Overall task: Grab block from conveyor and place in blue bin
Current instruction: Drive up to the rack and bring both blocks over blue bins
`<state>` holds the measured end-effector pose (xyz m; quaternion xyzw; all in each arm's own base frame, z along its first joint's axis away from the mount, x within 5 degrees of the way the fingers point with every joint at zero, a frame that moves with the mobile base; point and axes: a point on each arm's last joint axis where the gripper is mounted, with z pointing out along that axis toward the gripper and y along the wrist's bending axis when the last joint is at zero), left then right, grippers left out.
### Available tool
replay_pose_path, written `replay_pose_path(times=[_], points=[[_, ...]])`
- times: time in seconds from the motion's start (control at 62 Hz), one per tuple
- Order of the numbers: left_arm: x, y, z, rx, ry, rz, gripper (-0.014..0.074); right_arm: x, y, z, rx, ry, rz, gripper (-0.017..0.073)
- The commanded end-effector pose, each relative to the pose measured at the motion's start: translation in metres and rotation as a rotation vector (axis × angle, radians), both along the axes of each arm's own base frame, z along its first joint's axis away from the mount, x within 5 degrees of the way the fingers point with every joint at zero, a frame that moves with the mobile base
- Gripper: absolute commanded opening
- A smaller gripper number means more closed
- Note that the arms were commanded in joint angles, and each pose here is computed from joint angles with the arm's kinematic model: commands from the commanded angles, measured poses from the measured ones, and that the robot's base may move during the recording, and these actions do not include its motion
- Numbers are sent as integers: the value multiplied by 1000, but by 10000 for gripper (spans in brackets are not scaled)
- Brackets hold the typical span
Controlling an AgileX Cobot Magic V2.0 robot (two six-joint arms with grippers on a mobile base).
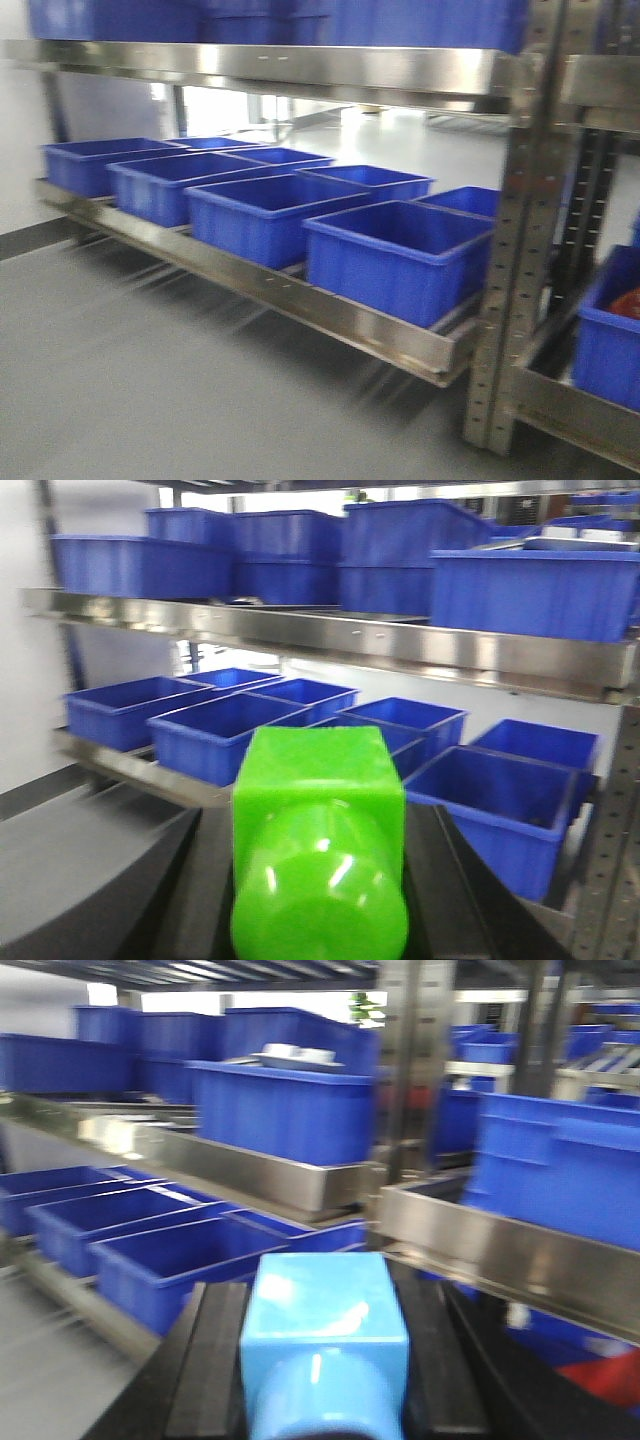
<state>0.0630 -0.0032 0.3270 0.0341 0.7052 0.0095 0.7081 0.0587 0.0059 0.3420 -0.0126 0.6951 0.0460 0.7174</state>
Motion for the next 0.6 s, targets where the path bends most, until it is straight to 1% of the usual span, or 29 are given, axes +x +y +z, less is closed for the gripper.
replay_pose_path(times=[0.0, 0.581], points=[[-2, 0, 5, -2, -34, -3, -111, -2, -1, 5, -8, -37, -11, -162], [-2, 0, 5, -2, -34, -3, -111, -2, -1, 5, -8, -37, -11, -162]])
